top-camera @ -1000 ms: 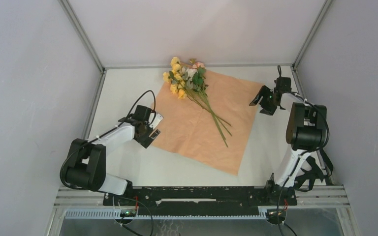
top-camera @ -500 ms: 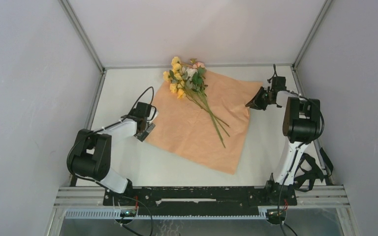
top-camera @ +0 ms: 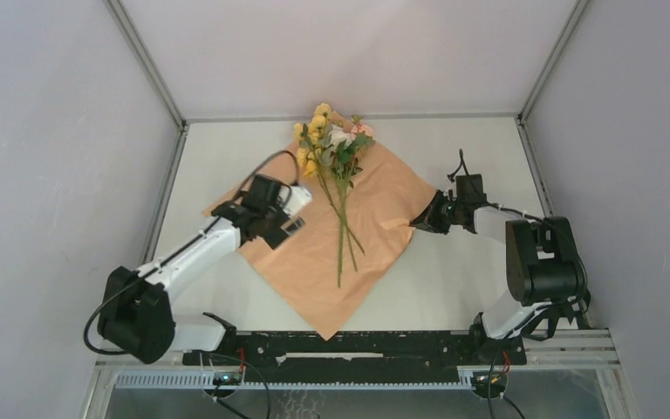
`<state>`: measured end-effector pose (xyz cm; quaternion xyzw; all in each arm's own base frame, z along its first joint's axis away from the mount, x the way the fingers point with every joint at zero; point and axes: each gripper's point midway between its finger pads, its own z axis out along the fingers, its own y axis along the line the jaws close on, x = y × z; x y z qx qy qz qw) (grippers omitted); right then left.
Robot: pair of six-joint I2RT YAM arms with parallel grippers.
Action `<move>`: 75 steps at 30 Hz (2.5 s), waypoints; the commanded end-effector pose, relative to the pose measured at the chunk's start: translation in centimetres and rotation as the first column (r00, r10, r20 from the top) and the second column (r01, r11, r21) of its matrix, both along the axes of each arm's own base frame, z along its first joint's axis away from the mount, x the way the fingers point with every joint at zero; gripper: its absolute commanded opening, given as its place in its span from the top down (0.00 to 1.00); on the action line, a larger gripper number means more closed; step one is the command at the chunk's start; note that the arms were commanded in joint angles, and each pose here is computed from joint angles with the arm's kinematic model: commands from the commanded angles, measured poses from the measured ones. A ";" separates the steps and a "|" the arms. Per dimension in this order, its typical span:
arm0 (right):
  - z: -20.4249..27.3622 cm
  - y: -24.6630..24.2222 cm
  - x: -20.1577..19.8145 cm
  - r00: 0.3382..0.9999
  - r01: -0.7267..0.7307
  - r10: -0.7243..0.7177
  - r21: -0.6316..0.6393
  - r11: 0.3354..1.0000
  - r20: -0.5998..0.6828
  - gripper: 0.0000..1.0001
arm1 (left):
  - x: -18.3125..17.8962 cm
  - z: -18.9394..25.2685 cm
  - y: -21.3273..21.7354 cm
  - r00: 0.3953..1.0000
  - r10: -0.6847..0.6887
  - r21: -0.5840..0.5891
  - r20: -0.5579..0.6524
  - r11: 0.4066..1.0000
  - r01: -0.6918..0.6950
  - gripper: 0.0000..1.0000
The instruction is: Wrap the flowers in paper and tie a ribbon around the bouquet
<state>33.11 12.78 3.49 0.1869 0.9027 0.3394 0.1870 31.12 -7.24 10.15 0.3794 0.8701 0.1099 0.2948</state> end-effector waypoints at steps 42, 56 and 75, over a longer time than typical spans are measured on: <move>-0.1 24.1 -25.3 -0.475 -0.717 0.855 -0.655 -0.238 0.209 0.00 | -9.5 0.3 -2.6 0.910 -0.405 -0.310 -0.082 0.878 0.363 0.00; -2.7 24.5 -20.6 -0.294 -0.790 0.932 -0.602 -0.114 0.210 0.54 | -9.7 0.3 -2.6 0.909 -0.398 -0.327 -0.122 0.881 0.342 0.00; 7.8 24.0 -20.1 0.245 -0.909 0.839 -0.186 0.373 0.487 0.42 | -13.7 -5.3 -2.3 0.711 -0.668 -0.088 -0.218 0.739 0.668 0.02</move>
